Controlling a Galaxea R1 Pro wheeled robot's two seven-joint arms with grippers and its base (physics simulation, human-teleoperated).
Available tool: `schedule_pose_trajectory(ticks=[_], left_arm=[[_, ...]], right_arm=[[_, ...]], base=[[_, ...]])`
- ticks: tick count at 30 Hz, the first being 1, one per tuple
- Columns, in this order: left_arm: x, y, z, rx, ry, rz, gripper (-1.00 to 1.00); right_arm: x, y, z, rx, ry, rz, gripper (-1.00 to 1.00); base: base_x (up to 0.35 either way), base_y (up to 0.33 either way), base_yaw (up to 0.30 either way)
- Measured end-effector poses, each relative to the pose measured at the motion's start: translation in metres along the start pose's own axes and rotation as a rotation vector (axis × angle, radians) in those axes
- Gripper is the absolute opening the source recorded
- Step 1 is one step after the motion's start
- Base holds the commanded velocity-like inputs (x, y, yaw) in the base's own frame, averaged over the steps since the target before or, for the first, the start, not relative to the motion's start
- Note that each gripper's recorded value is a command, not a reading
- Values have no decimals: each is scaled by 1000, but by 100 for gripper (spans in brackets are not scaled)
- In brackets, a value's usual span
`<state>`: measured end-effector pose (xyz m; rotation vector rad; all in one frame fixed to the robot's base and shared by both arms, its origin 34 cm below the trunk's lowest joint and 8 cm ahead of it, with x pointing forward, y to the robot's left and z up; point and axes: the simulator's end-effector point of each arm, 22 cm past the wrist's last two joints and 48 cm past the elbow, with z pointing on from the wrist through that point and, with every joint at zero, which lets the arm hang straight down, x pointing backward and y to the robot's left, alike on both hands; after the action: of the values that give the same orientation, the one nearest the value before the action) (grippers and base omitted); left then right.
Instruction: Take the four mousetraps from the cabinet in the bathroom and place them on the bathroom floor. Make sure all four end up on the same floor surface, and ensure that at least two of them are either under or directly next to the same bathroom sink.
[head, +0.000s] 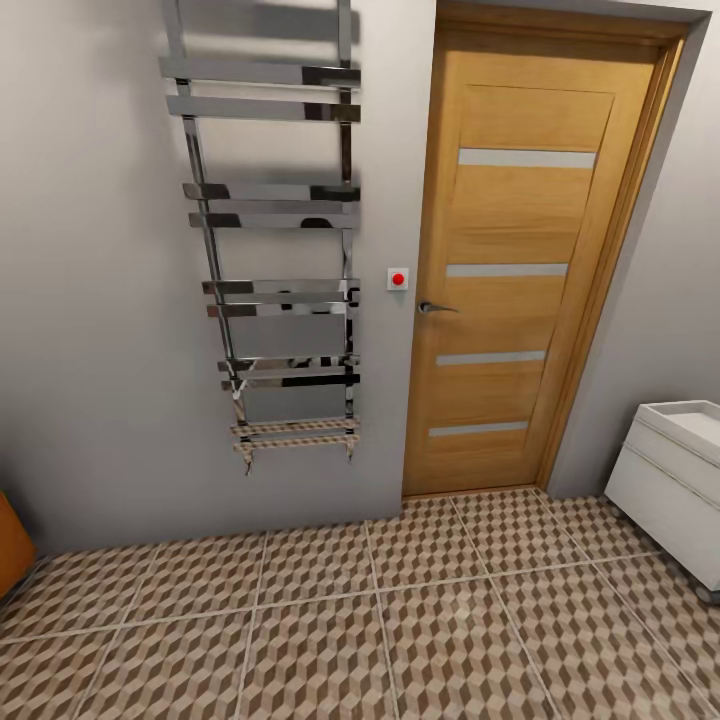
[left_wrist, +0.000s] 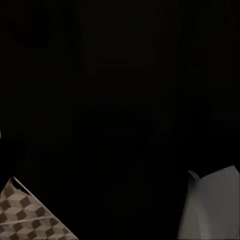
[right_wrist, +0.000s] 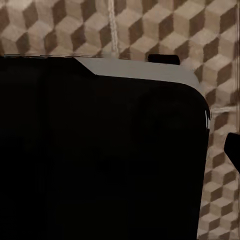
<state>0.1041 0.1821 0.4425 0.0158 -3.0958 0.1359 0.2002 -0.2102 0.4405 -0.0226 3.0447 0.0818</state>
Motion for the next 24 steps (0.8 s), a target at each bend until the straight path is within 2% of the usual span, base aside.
schedule_pose_trajectory(ticks=[3, 4, 9, 10, 14, 15, 20, 21, 24], left_arm=[[-19, 3, 0, -4, -37, 0, 100], [-45, 7, -2, -11, -88, 0, 100], [-87, 15, -8, -39, -151, -2, 100], [-104, 18, -12, -52, -172, -3, 100], [-140, 23, -22, -75, -218, -7, 100], [-158, 25, -28, -81, -246, -8, 100], [-208, 27, -48, -94, -337, -13, 100], [-226, 28, -55, -97, -370, -17, 100], [-250, 29, -66, -99, -403, -29, 100]], right_arm=[[-30, -6, -1, 8, -60, -15, 100], [-59, -11, -3, 18, -118, -29, 100], [-118, -20, -12, 33, -230, -39, 100], [-143, -26, -18, 43, -278, -41, 100], [-189, -39, -32, 62, -370, -41, 100], [-206, -43, -39, 69, -407, -41, 100], [-240, -47, -55, 76, -482, -43, 100], [-248, -48, -59, 77, -500, -43, 100], [-257, -48, -63, 78, -517, -42, 100]], base=[[0, 0, 0], [0, 0, 0], [0, 0, 0], [0, 0, 0], [0, 0, 0], [0, 0, 0], [0, 0, 0], [0, 0, 0], [0, 0, 0]])
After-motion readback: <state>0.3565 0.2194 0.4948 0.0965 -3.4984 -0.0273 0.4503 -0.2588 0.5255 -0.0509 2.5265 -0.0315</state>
